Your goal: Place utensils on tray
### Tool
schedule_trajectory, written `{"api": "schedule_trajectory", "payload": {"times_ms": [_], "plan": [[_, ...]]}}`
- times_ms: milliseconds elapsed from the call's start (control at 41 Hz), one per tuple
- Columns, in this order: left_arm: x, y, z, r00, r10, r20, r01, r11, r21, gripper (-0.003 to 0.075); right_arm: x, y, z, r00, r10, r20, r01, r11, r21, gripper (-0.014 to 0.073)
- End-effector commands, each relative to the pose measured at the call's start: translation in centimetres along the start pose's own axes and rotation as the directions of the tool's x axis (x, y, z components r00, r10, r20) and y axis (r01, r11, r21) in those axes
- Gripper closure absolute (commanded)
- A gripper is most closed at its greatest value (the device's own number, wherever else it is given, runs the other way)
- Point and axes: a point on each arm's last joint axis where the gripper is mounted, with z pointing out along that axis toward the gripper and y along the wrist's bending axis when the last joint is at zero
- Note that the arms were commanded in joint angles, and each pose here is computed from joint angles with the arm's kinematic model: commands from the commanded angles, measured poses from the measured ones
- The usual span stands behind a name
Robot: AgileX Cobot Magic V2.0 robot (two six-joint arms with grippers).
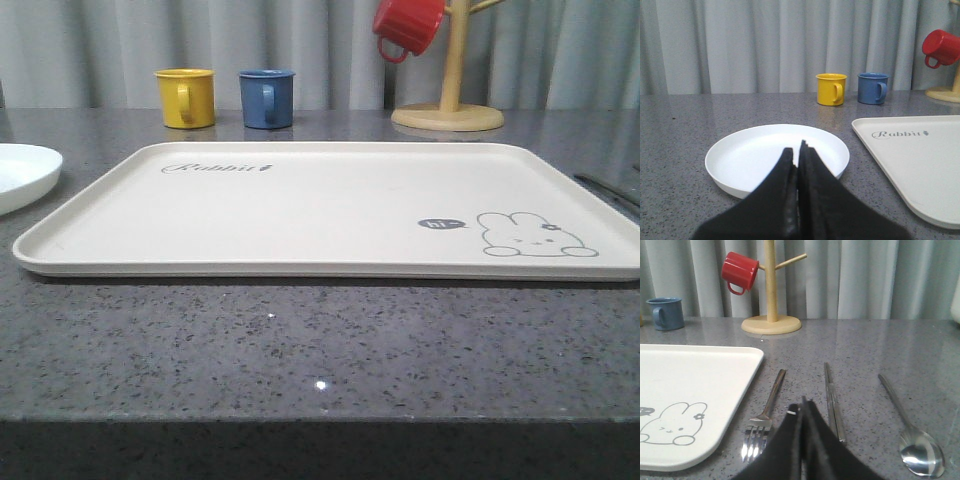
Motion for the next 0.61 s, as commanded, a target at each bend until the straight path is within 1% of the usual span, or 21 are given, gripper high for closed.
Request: {"api": "schedule_trajectory", "payload": {"times_ms": [0, 366, 415, 463, 512, 585], "plan": [[-0.2, 0.0, -0.2, 0.997, -0.012, 0.082, 0.012, 1.0, 0.005, 0.074, -0.8, 0.0, -0.2, 0.995, -0.013, 0.094, 0.013, 1.0, 0.002, 0.0663], [-0.2, 0.0, -0.2, 0.997, -0.012, 0.082, 0.012, 1.0, 0.005, 0.074, -1.0, 0.0, -0.2, 0.993, -0.013, 0.117, 0.013, 1.0, 0.001, 0.0663], [-0.4, 0.0, -0.2, 0.994, -0.012, 0.107, 0.012, 1.0, 0.005, 0.074, -1.1, 0.0, -0.2, 0.993, -0.012, 0.117, 0.012, 1.0, 0.001, 0.0663], [-1.0, 0.0, -0.2, 0.987, -0.012, 0.161, 0.012, 1.0, 0.004, 0.074, -1.5, 0.1, -0.2, 0.994, -0.012, 0.11, 0.012, 1.0, 0.0, 0.0663], [-2.0, 0.0, -0.4, 0.972, -0.012, 0.235, 0.012, 1.0, 0.004, 0.074, -2.2, 0.1, -0.4, 0.995, -0.011, 0.103, 0.011, 1.0, -0.001, 0.0663], [-4.0, 0.0, -0.7, 0.959, -0.012, 0.283, 0.012, 1.0, 0.003, 0.074, -3.7, 0.3, -0.7, 0.995, -0.011, 0.099, 0.012, 1.0, -0.004, 0.0663]]}}
